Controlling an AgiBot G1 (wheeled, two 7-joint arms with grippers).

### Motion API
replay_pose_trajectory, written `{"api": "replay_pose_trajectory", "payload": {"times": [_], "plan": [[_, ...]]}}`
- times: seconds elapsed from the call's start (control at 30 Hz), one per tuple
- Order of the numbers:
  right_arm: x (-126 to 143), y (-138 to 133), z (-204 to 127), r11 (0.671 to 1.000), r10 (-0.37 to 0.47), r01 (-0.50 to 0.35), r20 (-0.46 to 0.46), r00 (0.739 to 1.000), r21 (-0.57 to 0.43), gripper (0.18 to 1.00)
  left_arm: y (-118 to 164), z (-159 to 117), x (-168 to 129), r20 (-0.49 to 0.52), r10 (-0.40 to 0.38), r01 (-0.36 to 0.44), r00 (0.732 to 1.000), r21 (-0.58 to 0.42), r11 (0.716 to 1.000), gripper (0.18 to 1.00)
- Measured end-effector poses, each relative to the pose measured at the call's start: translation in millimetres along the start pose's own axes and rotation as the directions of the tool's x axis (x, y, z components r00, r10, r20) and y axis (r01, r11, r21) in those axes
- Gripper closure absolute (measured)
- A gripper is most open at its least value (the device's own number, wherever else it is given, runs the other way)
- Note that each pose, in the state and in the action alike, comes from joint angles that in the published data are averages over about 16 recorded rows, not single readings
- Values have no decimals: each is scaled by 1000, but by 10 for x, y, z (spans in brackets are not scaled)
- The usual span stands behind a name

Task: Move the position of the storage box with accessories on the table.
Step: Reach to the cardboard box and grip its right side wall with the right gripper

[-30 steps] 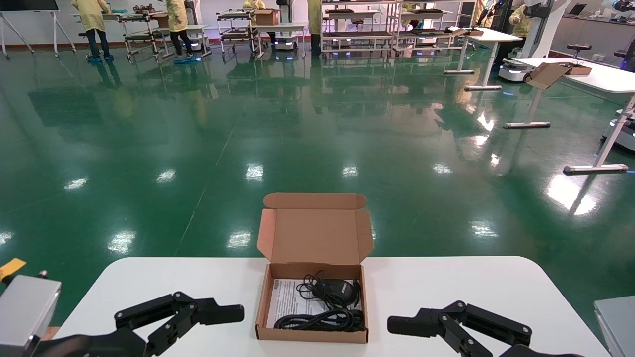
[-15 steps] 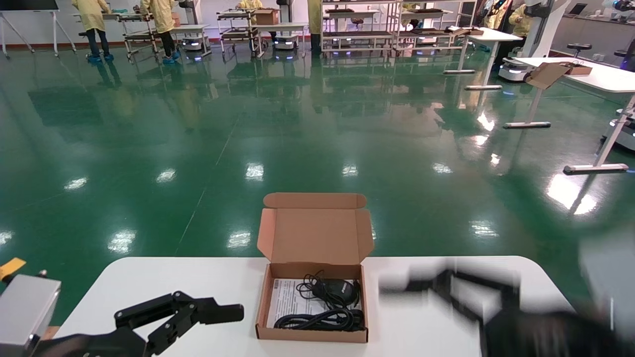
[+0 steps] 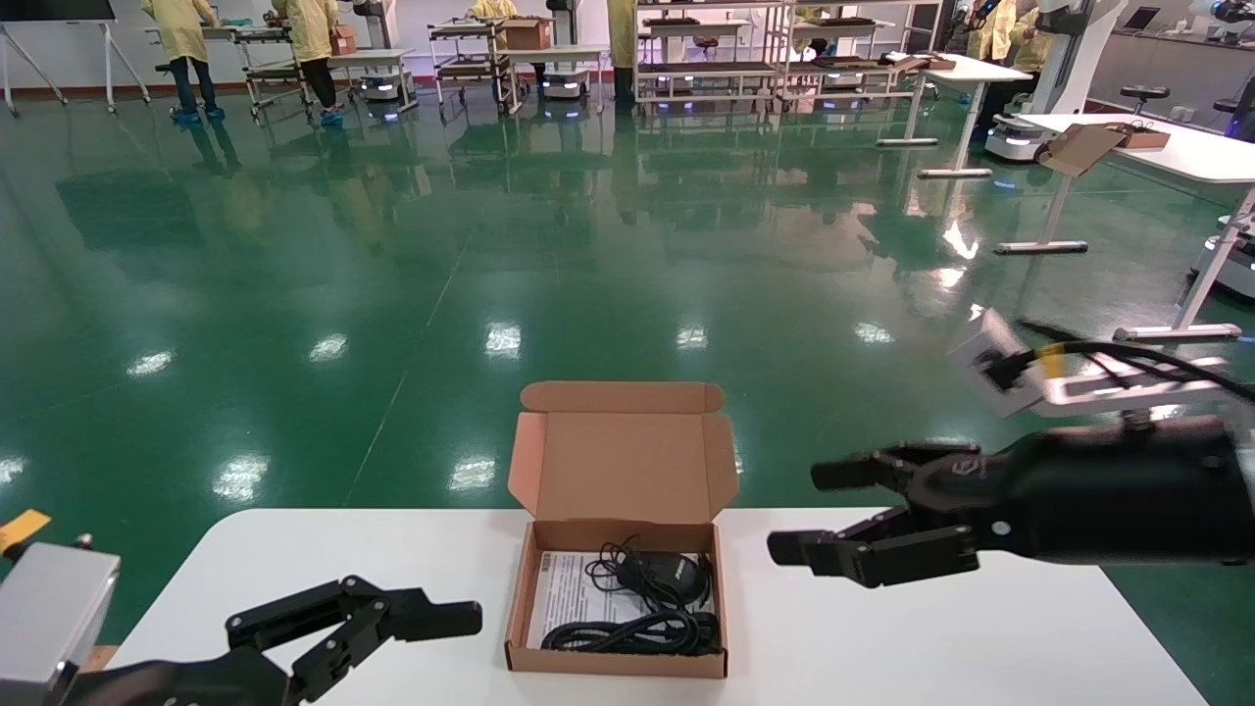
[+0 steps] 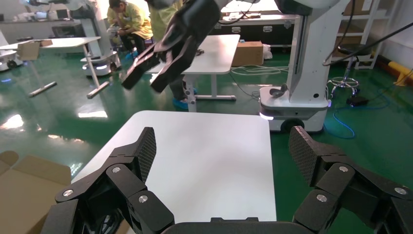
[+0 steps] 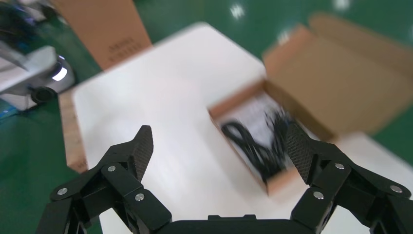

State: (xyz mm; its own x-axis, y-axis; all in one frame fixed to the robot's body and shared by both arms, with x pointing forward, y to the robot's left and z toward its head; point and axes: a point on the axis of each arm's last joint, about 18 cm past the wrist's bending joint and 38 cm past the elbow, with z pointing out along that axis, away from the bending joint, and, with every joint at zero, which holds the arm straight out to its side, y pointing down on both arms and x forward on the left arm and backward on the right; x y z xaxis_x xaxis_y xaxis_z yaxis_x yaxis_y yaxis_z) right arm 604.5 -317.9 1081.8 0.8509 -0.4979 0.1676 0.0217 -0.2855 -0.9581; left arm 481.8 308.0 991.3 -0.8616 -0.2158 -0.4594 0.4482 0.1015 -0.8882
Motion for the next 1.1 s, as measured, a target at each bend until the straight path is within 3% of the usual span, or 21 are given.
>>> {"api": "replay_pose_trajectory", "payload": {"times": [0.3,0.67,0.83,1.1], "plan": [[210,-108,205,988,86,-97,-93,992,-120,179,0,0,0,0,0,0,1000,0,1000,184],[367,-85,129,980,125,-150,-178,976,-132,179,1,-1,-1,1,0,0,1000,0,1000,184],[483,-11,87,967,204,-233,-237,950,-102,179,1,-1,-1,1,0,0,1000,0,1000,184],[638,48,265,922,356,-385,-312,881,-37,179,1,-1,-1,1,0,0,1000,0,1000,184]]}}
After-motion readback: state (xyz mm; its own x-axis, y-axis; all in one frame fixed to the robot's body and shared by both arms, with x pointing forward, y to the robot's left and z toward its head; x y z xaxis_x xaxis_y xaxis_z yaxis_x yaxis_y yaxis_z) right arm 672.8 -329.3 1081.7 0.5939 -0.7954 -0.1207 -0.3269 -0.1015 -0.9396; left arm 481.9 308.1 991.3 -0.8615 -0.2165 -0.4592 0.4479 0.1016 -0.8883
